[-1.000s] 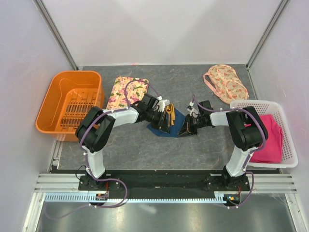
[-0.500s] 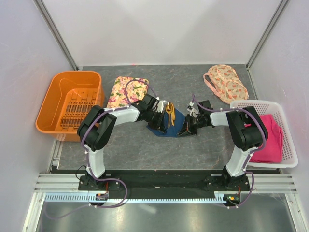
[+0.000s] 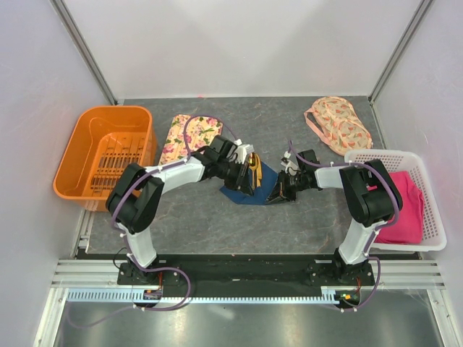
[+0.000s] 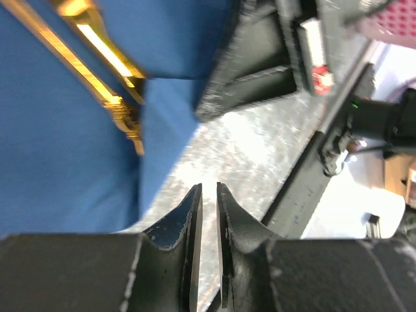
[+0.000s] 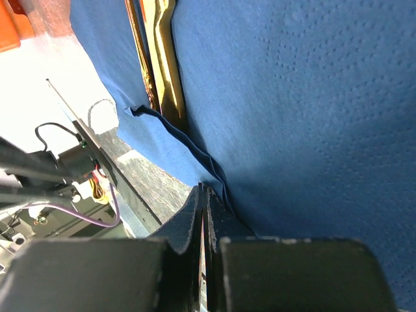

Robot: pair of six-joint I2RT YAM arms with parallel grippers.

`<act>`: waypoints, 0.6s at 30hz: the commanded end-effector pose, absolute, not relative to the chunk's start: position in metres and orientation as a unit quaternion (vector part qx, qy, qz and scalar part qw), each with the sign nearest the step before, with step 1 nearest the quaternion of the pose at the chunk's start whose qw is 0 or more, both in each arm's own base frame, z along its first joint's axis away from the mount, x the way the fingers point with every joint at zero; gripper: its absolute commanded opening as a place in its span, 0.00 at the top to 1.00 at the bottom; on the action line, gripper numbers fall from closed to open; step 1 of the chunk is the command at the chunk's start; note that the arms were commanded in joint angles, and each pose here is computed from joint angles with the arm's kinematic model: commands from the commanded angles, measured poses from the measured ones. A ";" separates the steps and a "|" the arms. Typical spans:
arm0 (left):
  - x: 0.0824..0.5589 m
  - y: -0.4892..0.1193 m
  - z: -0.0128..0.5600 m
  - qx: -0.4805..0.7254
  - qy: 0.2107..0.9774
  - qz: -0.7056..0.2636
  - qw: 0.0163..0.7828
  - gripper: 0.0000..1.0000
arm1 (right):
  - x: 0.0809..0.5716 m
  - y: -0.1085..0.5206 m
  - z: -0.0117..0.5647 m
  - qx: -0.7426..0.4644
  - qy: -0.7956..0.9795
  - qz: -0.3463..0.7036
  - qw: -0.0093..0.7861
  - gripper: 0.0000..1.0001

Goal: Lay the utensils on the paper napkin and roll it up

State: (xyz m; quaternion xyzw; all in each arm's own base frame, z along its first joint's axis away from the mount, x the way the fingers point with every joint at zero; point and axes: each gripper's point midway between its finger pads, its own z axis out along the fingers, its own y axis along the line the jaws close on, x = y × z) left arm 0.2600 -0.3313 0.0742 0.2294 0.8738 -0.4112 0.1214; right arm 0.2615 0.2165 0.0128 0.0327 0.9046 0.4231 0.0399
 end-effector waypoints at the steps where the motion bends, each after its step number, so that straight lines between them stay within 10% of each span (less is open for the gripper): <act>1: 0.246 -0.344 0.082 0.237 0.861 -0.440 0.099 0.79 | 0.275 0.213 0.018 0.016 0.909 0.409 0.077 0.98; 18: 0.263 -0.335 0.026 0.173 0.911 -0.370 0.050 0.80 | 0.273 0.212 0.016 0.014 0.911 0.406 0.073 0.98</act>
